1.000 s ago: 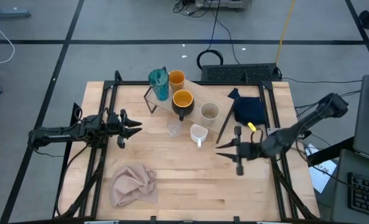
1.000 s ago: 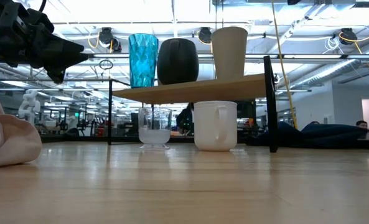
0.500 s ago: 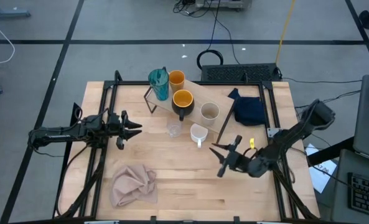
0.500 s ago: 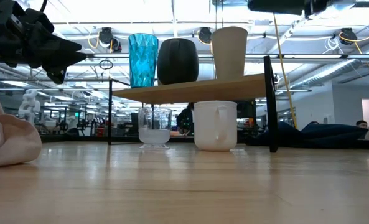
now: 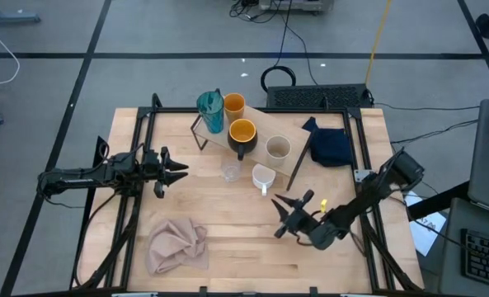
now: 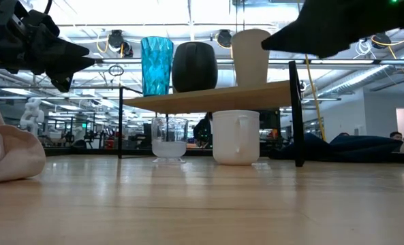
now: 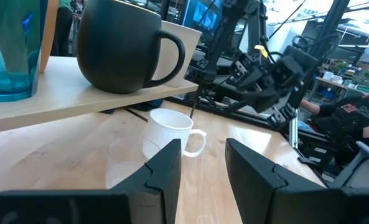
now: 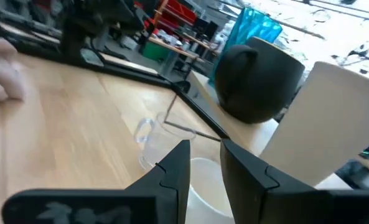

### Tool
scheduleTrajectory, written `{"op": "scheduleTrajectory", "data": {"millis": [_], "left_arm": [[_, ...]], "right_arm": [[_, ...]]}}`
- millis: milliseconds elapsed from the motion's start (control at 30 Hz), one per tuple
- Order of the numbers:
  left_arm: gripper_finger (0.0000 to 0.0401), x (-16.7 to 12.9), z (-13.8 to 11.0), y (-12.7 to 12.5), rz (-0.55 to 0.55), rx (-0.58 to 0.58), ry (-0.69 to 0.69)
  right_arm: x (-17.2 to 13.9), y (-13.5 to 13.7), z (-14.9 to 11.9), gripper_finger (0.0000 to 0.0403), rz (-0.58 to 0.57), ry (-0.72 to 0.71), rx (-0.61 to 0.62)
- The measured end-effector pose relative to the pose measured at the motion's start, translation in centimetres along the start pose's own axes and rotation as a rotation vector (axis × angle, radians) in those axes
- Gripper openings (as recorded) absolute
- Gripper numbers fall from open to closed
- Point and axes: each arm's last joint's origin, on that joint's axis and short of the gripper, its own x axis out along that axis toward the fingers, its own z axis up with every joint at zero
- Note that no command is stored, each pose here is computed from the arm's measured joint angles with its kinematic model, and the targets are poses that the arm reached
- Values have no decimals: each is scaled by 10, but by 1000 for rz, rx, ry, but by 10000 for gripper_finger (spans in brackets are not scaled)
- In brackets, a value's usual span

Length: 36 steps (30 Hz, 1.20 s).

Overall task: Stack small to large cups/mugs on shelf
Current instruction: Put the white mug on the shelf

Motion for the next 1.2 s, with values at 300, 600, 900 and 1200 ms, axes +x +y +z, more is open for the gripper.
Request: {"op": "scheduleTrajectory", "data": {"millis": [300,600,900,1200], "left_arm": [[124,0,0,0,0,0,-1],[124,0,0,0,1,-14,-1],[124,0,0,0,1,-26,-1],[124,0,0,0,2,-26,-1]], "right_arm": [[-5,25,-21,77,-132,40,-75],[-3,41,-52,77,-151,49,-102],[11,44,-70,77,-189,66,-40],[24,46,-70,82,-32,76,154]]}}
